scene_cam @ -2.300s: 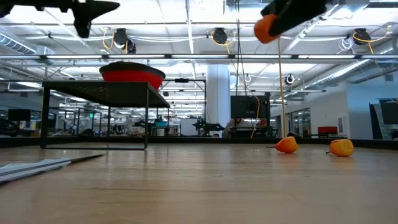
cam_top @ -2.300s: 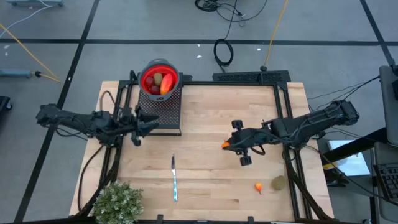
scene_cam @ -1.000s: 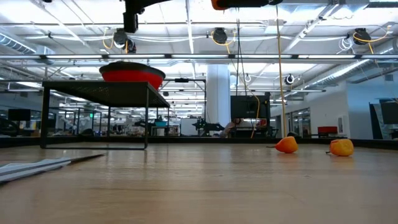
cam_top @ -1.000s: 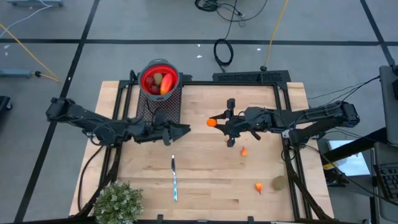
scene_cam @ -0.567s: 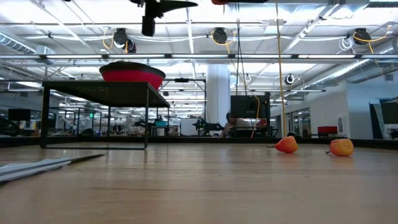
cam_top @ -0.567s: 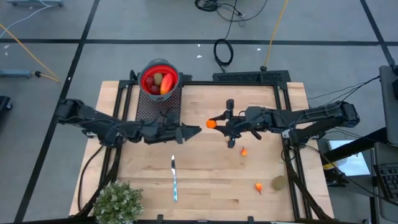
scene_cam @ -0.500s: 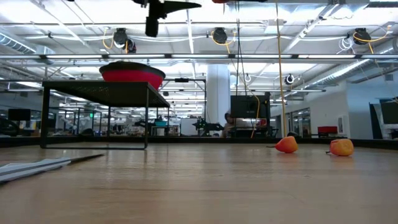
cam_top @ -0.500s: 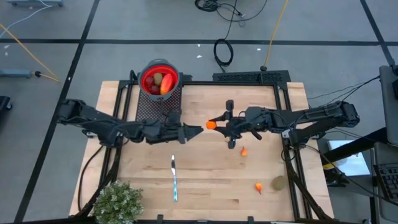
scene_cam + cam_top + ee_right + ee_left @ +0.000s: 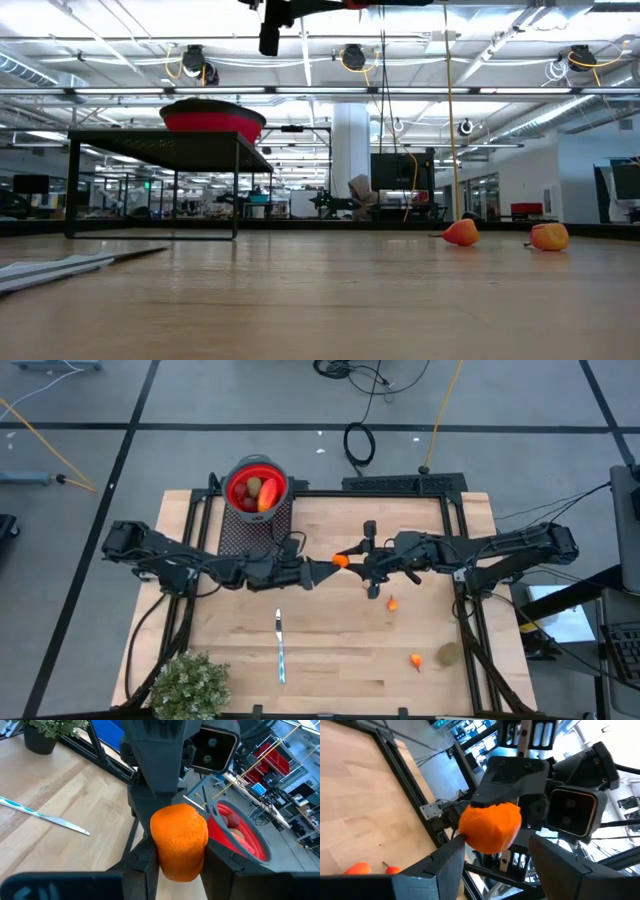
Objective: Pick & Place Fruit
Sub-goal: Put the orange into the red strainer bowl on the shelf
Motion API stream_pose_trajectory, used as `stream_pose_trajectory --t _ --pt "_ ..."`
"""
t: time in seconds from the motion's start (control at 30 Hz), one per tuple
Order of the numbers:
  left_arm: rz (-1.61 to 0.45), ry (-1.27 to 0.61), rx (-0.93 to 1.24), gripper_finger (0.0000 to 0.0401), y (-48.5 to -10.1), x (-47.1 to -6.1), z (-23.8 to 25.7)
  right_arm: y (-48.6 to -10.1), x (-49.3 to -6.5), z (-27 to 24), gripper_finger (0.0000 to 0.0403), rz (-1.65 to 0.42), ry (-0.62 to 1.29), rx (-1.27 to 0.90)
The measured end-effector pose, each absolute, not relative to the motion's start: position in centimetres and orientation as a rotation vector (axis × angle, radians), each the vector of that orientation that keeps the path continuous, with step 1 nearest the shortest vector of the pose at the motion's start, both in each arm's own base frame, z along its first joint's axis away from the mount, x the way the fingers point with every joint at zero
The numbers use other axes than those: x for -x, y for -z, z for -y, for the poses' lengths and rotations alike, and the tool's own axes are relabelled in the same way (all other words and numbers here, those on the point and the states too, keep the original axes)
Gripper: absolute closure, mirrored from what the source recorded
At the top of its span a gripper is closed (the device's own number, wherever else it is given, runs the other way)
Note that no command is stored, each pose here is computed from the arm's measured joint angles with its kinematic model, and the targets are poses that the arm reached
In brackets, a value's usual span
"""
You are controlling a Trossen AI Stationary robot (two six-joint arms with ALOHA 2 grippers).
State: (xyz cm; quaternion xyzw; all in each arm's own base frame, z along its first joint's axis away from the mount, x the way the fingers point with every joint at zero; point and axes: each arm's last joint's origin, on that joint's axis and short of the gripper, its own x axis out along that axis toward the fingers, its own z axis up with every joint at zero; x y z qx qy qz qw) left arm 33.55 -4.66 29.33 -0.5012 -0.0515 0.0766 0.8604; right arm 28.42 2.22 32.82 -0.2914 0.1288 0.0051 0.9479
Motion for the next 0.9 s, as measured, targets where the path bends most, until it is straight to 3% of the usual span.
stream_pose_trajectory --t 0.9 --pt "0.113 -0.136 1.034 0.0176 -29.5 -33.7 4.2 -31.9 -29.6 -3.4 0.0298 -0.246 -0.072 0.596"
